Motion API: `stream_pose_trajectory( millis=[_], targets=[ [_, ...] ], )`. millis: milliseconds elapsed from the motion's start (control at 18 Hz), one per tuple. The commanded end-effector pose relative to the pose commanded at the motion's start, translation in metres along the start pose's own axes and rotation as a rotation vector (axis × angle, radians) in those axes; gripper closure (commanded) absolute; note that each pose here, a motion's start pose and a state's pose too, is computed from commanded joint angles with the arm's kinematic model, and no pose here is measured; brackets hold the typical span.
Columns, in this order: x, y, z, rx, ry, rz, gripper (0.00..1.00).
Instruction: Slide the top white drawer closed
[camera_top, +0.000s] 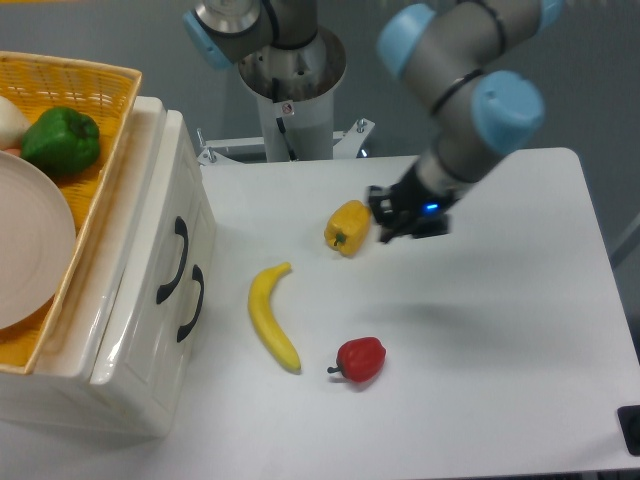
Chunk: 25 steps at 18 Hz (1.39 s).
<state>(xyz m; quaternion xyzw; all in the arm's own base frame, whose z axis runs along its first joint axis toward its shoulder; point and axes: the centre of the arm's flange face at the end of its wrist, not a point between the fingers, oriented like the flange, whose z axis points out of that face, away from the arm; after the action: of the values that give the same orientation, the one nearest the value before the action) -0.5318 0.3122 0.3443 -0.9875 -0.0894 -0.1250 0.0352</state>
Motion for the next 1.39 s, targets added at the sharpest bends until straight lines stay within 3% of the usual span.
stream_pose_trajectory(
  millis=[167,444,889,1389],
  targets=[
    [-0.043,0.022,0.008,-0.047,-0.089,0.007,0.66],
    [-0.079,0.04,0.008,-0.049,-0.151,-0.008,0.62],
    [-0.121,0.029,0.005,-0.059,-0.258,0.034,0.54],
    [-0.126,0.035,0.011,-0.104,-0.287,0.069,0.47]
  ],
)
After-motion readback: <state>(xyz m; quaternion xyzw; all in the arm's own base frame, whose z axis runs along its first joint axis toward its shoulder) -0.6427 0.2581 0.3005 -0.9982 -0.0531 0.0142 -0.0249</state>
